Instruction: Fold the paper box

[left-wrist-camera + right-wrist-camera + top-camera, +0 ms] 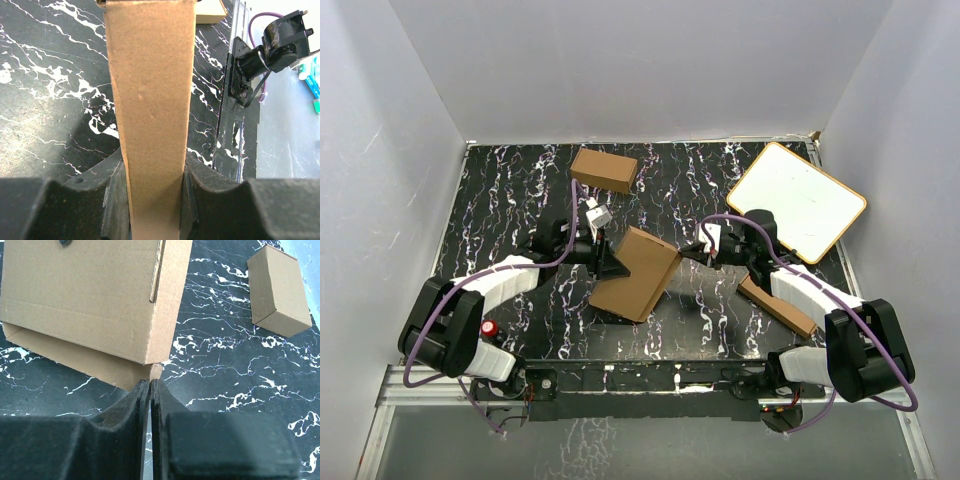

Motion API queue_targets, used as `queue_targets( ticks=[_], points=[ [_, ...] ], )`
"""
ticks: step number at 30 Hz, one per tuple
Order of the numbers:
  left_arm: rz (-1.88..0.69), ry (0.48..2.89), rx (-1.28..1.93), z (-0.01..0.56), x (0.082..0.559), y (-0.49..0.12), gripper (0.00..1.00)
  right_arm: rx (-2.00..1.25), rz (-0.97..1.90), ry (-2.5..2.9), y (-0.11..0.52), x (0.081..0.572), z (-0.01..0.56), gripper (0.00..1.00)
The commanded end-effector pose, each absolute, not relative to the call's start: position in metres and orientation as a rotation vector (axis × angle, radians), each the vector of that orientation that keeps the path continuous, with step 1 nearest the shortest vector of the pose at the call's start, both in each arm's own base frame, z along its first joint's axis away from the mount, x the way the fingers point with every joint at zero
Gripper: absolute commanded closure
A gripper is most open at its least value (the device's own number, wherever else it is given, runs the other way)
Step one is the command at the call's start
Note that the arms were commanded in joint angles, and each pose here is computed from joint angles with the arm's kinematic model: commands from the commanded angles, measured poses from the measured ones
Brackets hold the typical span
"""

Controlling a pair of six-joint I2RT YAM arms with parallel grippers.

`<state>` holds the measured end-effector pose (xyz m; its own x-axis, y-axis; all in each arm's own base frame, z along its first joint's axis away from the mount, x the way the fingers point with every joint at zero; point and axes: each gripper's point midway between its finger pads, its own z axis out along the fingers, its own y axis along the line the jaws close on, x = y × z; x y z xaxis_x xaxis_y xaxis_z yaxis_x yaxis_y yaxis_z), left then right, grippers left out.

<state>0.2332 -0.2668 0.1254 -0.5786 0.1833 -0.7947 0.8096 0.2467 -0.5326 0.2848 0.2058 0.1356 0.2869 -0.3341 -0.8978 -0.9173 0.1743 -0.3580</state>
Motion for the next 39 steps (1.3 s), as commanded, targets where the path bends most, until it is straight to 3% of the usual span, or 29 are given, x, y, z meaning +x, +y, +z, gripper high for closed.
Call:
queue_targets(
  ticks=[1,27,39],
  points=[
    [-1.312,1.865,0.956,0.128,0.231,-0.265,1.00,-1.422,0.621,1.207,0.210,0.277,0.135,0.90],
    [-1.296,1.869,0.978,0.122,0.230,-0.264,1.00,-1.473,0.647,1.172,0.216,0.265,0.128,0.92],
    [-1.303,1.860,1.003,0.127,0.234,-0.267,1.00,-1.452,0.666,1.140,0.224,0.267,0.154,0.92]
  ],
)
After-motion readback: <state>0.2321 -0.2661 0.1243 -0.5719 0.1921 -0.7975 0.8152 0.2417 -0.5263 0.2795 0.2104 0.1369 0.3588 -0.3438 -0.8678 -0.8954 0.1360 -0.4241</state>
